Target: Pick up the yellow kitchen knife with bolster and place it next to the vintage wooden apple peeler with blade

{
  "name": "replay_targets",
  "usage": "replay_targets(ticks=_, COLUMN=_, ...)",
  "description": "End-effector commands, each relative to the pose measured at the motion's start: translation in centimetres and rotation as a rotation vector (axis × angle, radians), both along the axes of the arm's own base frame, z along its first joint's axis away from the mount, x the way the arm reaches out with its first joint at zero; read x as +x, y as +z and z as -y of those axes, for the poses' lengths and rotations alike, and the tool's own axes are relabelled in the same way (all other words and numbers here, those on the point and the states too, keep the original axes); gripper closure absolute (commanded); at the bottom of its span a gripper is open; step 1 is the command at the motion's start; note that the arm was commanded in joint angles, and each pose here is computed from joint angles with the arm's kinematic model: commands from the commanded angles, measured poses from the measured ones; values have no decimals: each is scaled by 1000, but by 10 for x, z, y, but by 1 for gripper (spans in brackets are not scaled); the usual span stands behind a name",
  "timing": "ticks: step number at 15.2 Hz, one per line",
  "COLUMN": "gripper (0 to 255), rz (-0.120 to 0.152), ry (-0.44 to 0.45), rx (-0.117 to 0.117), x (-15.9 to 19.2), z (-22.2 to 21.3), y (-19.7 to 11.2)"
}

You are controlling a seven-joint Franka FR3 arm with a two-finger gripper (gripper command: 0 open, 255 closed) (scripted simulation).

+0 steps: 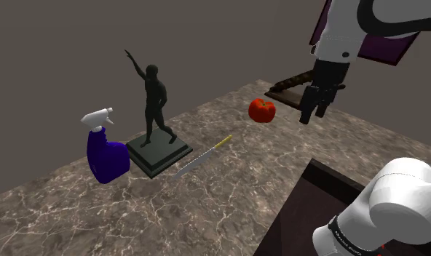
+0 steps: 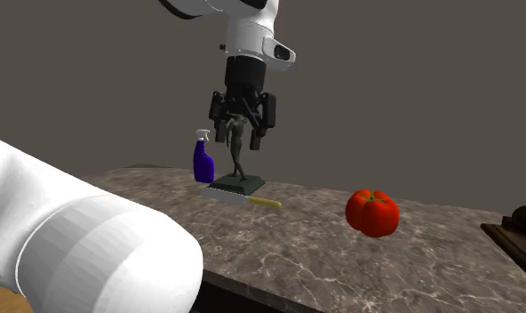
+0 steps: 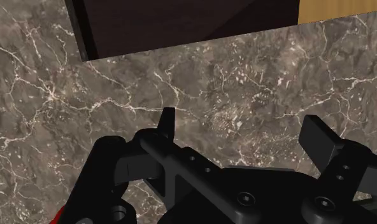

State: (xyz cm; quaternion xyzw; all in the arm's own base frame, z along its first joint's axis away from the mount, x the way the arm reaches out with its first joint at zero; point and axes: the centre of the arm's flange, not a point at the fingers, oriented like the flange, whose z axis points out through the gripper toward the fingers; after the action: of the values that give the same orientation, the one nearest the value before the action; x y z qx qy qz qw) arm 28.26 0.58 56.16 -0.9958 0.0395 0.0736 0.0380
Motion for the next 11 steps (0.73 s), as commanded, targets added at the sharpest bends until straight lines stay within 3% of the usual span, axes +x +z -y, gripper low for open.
replay_targets(ticks=1, gripper=0, rz=0, ry=0, rx=0, x=0, z=0, y=0)
replay_targets(ticks=11, gripper=0, rz=2, ry=-483, rx=-26, x=40, z=-96, y=-67)
